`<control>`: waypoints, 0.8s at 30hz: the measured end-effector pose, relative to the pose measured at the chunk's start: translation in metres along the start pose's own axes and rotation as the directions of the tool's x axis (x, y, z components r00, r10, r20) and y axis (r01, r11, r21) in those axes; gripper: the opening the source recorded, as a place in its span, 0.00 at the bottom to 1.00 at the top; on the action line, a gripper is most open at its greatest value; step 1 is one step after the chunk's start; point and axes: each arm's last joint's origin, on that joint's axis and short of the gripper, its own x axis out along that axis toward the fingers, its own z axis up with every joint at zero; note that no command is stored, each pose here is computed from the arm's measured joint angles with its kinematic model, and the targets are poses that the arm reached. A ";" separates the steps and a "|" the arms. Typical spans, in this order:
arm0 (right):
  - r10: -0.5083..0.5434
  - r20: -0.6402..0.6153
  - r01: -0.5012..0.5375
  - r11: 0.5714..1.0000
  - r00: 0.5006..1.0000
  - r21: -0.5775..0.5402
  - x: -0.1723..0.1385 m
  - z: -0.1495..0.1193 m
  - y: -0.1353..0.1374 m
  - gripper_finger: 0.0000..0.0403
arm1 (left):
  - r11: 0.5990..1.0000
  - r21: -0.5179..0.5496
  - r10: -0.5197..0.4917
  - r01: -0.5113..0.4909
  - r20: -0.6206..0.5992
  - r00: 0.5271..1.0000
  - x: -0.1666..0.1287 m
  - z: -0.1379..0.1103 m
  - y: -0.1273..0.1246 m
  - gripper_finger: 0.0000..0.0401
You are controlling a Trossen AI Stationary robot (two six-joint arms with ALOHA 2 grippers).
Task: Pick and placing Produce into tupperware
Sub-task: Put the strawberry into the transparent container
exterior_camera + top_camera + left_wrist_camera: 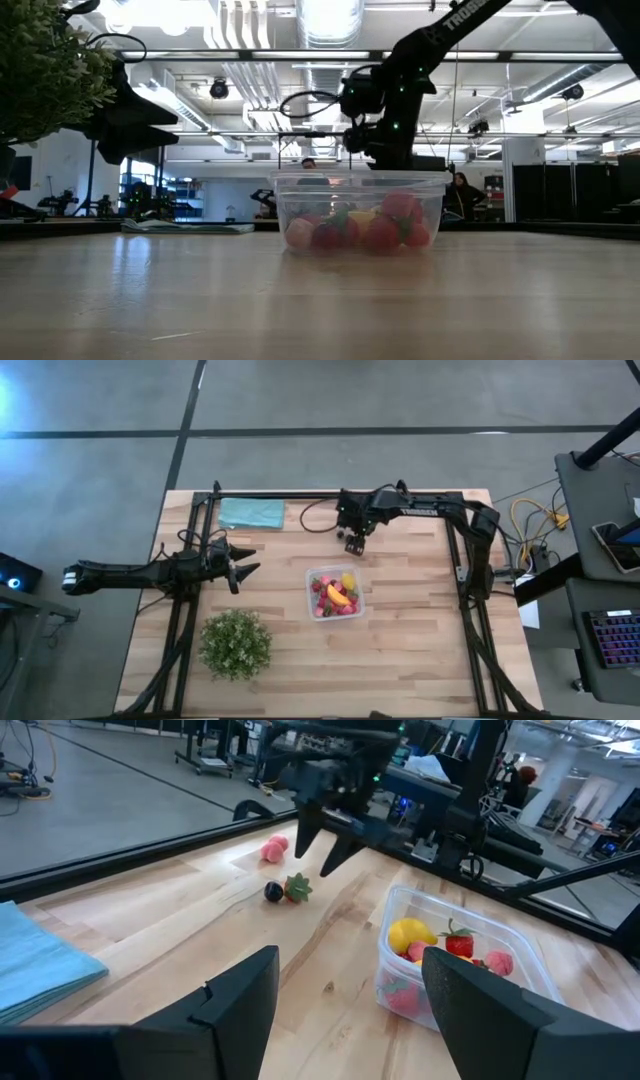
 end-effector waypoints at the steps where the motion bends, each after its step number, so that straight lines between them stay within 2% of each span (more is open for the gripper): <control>1: -0.001 -0.004 0.001 1.000 1.000 0.009 0.002 0.000 -0.003 0.57 | 1.000 0.000 0.001 -0.001 -0.001 1.000 0.000 0.000 0.000 0.58; 13: 0.118 0.003 -0.117 0.991 0.993 0.069 0.016 0.006 -0.010 0.58 | 1.000 0.000 0.001 -0.001 -0.001 1.000 0.000 0.000 0.000 0.58; 24: 0.113 0.005 -0.113 0.993 0.994 0.046 0.030 0.012 -0.002 0.58 | 1.000 0.000 0.001 -0.001 -0.002 1.000 0.000 0.000 0.000 0.58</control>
